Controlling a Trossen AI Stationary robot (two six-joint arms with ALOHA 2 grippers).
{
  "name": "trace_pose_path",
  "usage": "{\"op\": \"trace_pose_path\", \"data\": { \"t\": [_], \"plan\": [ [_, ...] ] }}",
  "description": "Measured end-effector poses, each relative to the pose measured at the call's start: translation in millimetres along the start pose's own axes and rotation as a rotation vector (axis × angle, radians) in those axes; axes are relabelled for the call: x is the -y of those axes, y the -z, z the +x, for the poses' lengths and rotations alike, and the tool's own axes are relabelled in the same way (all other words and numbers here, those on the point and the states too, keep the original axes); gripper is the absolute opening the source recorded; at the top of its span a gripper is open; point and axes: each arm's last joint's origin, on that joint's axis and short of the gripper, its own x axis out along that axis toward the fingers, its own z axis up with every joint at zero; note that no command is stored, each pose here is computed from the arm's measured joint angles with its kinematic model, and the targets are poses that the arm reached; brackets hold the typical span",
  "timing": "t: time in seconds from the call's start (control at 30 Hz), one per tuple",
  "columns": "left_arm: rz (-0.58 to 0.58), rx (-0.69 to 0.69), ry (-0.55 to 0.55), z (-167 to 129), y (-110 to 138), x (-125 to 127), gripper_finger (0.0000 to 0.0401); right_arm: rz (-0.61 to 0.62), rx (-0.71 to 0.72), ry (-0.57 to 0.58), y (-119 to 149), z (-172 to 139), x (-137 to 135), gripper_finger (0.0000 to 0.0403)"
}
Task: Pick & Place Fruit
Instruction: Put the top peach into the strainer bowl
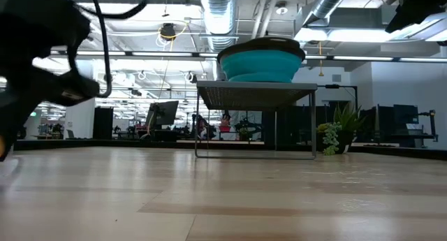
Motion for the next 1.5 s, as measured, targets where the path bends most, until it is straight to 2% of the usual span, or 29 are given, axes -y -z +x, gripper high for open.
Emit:
{"op": "trace_pose_path", "data": {
  "t": [0.17,0.23,0.63,0.83,1.0,1.2,1.5],
  "plan": [
    [-0.034,0.127,-0.035,-20,-9,-10,0.0117,0.000,0.000,0.000,0,0,0,0.0000],
    [-0.061,0.227,-0.057,-31,-17,-16,0.0119,0.004,0.000,0.000,0,0,0,0.0000],
    [-0.334,0.828,-0.353,-115,-45,-80,0.0117,0.020,0.001,-0.001,0,0,0,0.0000],
    [-0.337,1.011,-0.434,-144,-47,-100,0.0111,0.020,0.014,0.015,-1,0,0,0.0000],
    [-0.314,1.122,-0.510,-156,-52,-116,0.0114,0.054,0.017,0.018,-1,0,0,0.0000],
    [-0.347,1.163,-0.592,-175,-55,-137,0.0113,0.098,0.036,0.038,-1,0,1,0.0000],
    [-0.361,1.207,-0.733,-204,-65,-171,0.0112,0.100,0.102,0.111,-3,0,3,0.0000]
  ]
}}
